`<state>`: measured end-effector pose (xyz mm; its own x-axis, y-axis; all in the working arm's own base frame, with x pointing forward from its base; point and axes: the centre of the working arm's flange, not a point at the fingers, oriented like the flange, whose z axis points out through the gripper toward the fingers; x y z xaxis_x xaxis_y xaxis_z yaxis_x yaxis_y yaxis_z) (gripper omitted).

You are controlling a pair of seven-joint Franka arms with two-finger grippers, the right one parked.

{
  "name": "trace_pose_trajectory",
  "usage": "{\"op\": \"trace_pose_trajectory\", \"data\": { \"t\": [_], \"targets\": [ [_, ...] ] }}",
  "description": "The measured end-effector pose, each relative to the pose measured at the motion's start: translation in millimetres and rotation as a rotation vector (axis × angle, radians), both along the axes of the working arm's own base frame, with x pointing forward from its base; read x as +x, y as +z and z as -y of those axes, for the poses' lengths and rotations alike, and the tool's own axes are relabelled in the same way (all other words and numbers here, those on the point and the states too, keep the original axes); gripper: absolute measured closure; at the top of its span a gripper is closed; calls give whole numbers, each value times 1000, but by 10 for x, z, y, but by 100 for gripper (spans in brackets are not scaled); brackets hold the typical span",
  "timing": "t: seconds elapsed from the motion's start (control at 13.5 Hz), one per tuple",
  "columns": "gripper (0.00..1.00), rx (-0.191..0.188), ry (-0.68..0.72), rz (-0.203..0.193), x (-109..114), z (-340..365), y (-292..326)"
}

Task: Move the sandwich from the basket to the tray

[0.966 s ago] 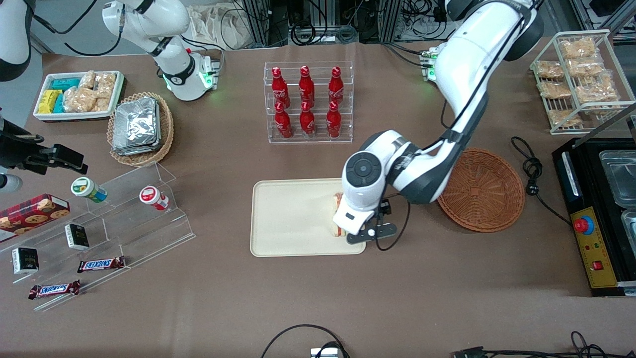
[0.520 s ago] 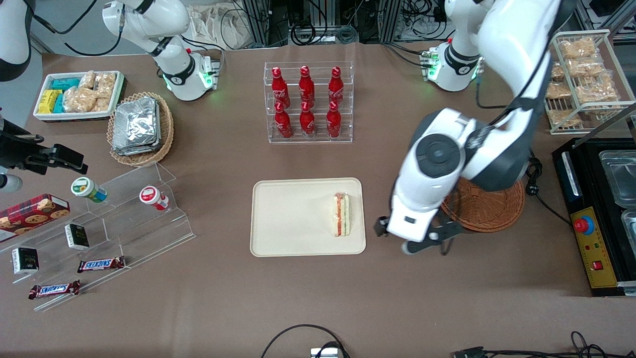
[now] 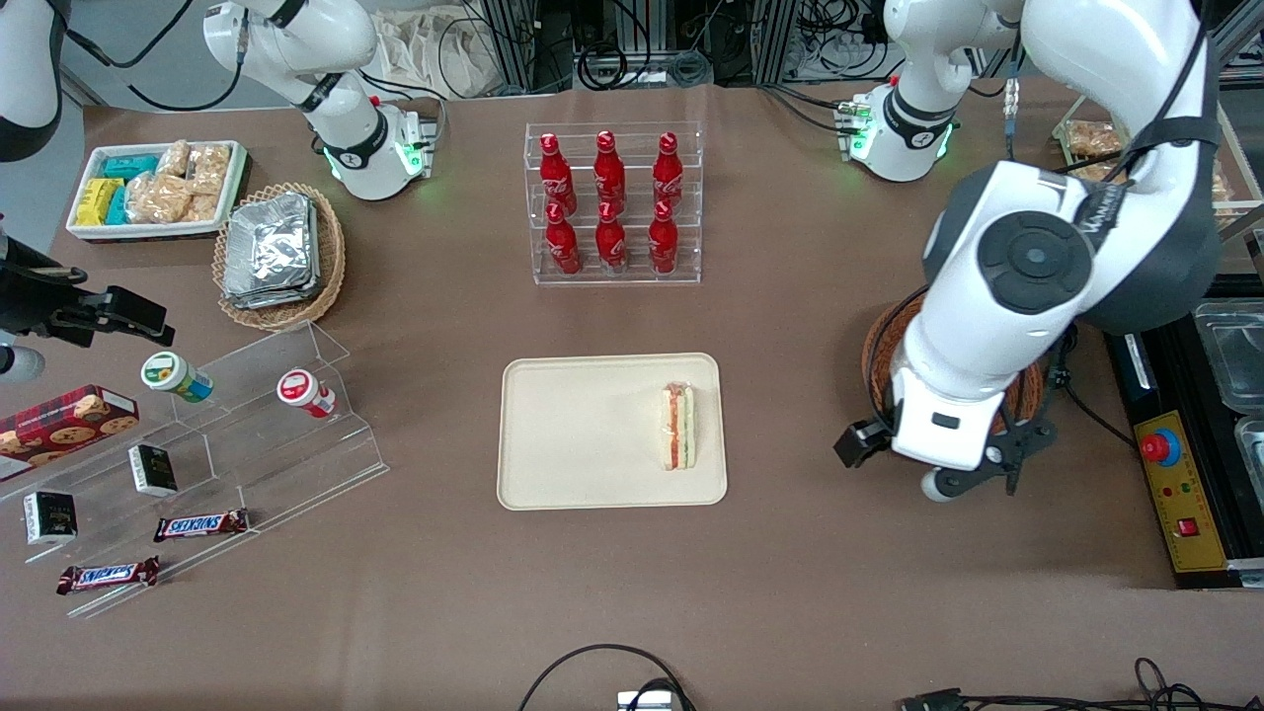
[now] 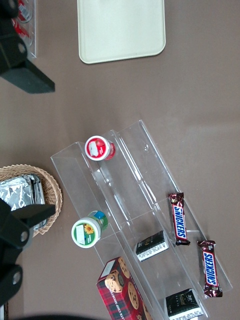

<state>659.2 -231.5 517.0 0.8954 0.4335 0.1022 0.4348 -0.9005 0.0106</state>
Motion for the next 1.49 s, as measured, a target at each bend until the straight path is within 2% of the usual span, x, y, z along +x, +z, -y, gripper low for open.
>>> {"op": "trace_pose_trajectory", "data": {
  "t": [0.22,0.37,0.59,1.04,1.34,1.49],
  "targets": [
    [0,2,-38,-47,-5,-365,118],
    [0,-3,-54,-53,-11,-569,213],
    [0,13,-125,-56,-100,-761,325],
    [0,12,-262,-73,-509,-1557,655],
    [0,20,-376,-120,-896,-1989,863],
    [0,24,-417,-124,-1072,-2063,1040]
  ]
}}
